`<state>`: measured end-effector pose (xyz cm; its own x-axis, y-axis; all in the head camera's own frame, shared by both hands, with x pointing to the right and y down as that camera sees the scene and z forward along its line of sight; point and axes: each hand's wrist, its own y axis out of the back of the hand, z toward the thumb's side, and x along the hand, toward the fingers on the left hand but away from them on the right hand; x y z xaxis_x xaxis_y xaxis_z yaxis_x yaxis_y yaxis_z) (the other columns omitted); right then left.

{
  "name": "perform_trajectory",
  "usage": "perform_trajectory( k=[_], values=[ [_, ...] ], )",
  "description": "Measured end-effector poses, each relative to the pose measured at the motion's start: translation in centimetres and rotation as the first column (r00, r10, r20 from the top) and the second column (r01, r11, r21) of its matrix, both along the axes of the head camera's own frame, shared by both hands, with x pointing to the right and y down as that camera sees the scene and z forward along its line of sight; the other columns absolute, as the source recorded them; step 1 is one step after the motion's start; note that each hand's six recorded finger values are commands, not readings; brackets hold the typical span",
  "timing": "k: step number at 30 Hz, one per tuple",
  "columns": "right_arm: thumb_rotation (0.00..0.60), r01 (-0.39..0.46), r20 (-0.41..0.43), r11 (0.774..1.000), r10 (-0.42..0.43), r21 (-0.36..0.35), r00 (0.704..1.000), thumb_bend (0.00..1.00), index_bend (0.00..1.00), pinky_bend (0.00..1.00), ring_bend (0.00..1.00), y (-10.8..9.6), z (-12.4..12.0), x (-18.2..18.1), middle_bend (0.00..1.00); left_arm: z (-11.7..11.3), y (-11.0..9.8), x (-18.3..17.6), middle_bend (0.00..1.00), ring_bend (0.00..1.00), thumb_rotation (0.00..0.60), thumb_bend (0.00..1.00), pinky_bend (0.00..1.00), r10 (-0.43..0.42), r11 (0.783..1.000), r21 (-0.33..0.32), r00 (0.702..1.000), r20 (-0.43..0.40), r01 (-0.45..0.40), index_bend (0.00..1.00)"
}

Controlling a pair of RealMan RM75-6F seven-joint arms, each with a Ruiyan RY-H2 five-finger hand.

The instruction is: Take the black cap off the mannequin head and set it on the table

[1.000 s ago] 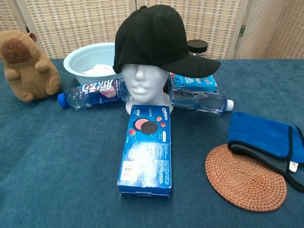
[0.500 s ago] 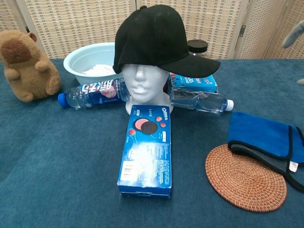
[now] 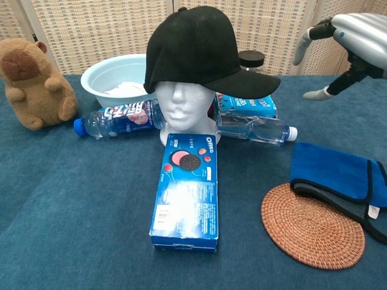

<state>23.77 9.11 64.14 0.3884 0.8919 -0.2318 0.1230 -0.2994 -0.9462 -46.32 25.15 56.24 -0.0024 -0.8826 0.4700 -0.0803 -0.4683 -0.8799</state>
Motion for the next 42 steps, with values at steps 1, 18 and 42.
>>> perform_trajectory(
  k=[1,18,42],
  values=[
    [0.6,0.001,0.006,1.0,-0.001,0.002,1.0,0.0,0.47,0.13,0.17,-0.2,0.3,-0.5,0.33,0.0,0.0,0.0,0.04,0.01,0.6,0.19,0.0,0.0,1.0,0.0,1.0,0.0,0.0,0.16],
    [0.6,0.015,0.07,1.0,-0.016,0.025,0.997,0.19,0.54,0.14,0.21,-1.4,2.6,-4.0,0.37,0.0,-0.1,-0.4,0.04,0.01,0.6,0.19,0.0,-0.006,1.0,0.0,1.0,0.007,0.006,0.18],
    [0.6,-0.035,0.195,0.992,0.01,0.124,0.981,0.48,0.74,0.18,0.32,-1.9,1.7,-4.5,0.49,-0.1,0.1,-0.6,0.04,0.01,0.6,0.19,0.0,-0.008,1.0,-0.002,1.0,0.002,0.008,0.18]
  ],
)
